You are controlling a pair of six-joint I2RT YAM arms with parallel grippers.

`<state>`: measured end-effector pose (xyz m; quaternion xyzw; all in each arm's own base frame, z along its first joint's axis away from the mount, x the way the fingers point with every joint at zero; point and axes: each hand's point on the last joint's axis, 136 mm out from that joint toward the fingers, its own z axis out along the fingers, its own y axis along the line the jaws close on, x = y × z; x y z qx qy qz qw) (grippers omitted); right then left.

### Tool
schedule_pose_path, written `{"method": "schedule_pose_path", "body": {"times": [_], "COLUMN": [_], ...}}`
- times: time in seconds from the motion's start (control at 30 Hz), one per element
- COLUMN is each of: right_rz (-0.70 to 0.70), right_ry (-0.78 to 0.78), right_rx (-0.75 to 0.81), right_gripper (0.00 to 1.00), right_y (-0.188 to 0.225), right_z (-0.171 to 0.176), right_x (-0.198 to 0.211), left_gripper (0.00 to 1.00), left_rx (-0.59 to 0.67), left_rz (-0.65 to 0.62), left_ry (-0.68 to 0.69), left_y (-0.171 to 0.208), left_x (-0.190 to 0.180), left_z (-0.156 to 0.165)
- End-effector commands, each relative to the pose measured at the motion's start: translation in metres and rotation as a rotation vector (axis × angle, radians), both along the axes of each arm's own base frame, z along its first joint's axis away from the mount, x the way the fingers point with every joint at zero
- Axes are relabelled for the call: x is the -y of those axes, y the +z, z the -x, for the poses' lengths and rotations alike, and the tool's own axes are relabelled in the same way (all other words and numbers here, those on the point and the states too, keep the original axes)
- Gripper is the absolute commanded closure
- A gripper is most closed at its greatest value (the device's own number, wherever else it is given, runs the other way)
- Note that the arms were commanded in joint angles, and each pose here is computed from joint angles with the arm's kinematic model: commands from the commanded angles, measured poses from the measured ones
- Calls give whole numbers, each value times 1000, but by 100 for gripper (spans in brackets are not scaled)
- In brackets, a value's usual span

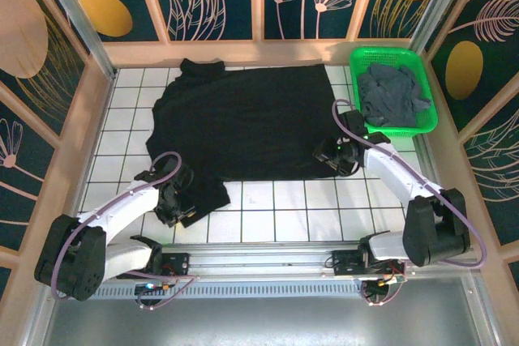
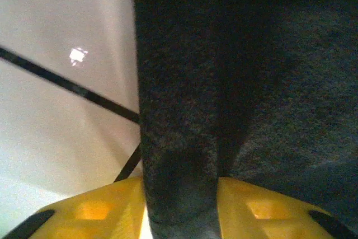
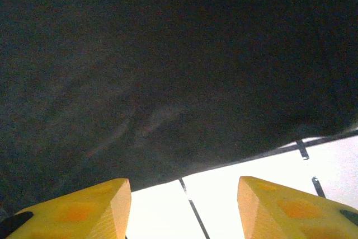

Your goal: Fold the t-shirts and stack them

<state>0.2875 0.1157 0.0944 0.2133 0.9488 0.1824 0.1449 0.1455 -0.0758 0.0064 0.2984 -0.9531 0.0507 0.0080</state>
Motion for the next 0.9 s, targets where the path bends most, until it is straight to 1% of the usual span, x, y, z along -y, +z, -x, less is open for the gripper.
{"method": "schedule_pose_path", "body": {"times": [0.0, 0.07, 0.1, 0.17, 0.23, 0.33, 0.53, 0.67, 0.77, 0.87], "right_rz": [33, 56, 75, 117, 138, 113, 117, 129, 115, 108], "right_ry": [-76, -132, -162, -236, -304, -353, -330, -329, -330, -323], "right_rx": [-29, -50, -62, -88, -115, -124, -128, -172, -162, -166], "right_gripper": [47, 48, 48, 50, 50, 51, 57, 59, 59, 61], "right_y": [-9, -15, -17, -23, -30, -40, -50, -58, -60, -65], "right_z": [12, 16, 19, 23, 27, 22, 2, 8, 10, 5], "right_x": [17, 31, 39, 58, 73, 83, 82, 82, 81, 79], "left_gripper": [78, 95, 100, 100, 100, 100, 100, 100, 100, 100], "left_rx": [32, 39, 49, 81, 88, 109, 122, 139, 143, 145], "left_rz": [85, 42, 24, 7, -6, -41, -48, -59, -61, -63], "left_ry": [24, 29, 34, 45, 54, 72, 75, 73, 73, 74], "left_y": [-16, -13, -9, 1, 9, 22, 30, 35, 36, 36], "left_x": [17, 9, 5, 0, -3, -12, -13, -14, -14, -14], "left_z": [-9, -8, -8, -10, -8, -6, -8, -14, -15, -16]}}
